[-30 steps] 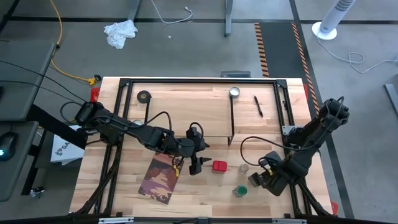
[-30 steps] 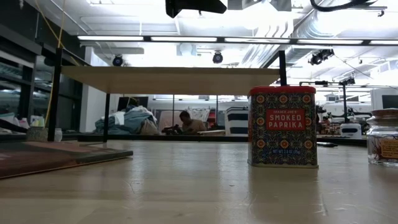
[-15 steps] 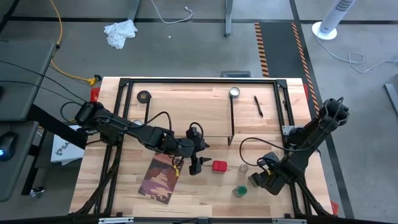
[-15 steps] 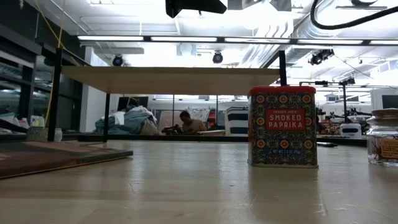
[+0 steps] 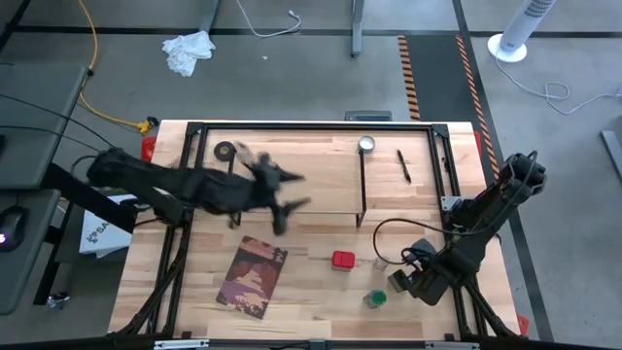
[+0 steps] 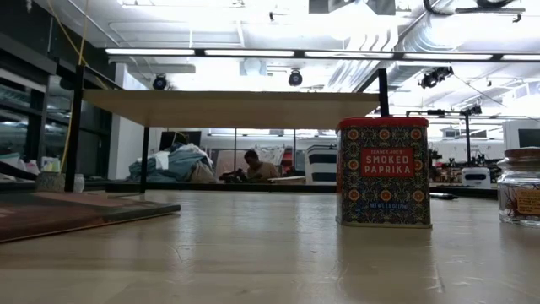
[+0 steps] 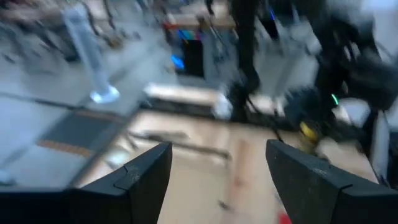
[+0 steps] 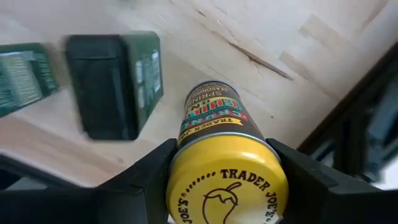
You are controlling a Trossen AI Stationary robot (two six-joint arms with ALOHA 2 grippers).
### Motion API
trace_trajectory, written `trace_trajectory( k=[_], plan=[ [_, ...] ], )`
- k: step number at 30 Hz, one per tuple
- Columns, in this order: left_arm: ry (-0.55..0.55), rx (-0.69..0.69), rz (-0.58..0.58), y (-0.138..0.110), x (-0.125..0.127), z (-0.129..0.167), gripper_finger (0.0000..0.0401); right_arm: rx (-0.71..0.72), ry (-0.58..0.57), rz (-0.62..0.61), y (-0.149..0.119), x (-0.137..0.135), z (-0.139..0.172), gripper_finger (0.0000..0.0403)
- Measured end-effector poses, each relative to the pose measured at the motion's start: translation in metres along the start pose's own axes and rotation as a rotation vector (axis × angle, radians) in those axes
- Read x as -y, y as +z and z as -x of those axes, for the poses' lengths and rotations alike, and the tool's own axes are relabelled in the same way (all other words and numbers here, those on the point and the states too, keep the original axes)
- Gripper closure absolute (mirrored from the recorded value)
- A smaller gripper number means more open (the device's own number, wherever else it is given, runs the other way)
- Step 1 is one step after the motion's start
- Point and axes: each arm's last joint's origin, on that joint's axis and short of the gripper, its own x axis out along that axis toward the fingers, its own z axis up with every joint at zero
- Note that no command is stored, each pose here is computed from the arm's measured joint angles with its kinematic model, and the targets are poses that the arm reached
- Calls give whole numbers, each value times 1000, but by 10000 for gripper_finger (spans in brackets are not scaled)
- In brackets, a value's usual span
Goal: Shelf spices
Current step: Put the yellow seasoning bottle on the shelf
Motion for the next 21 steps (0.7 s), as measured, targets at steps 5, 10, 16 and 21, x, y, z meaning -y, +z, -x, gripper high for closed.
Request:
trace_trajectory(
  k=[5,10,16,21],
  plan=[
    [43,244,150,40,-37,60,144,137,-35,22,3,5,52,193],
    [32,427,223,62,-73,118,144,367,96,5,21,4,117,193],
    [-103,511,181,66,-91,152,144,580,221,126,69,-8,181,193],
    [-130,446,140,58,-91,157,144,613,153,214,132,-27,208,193]
  ],
)
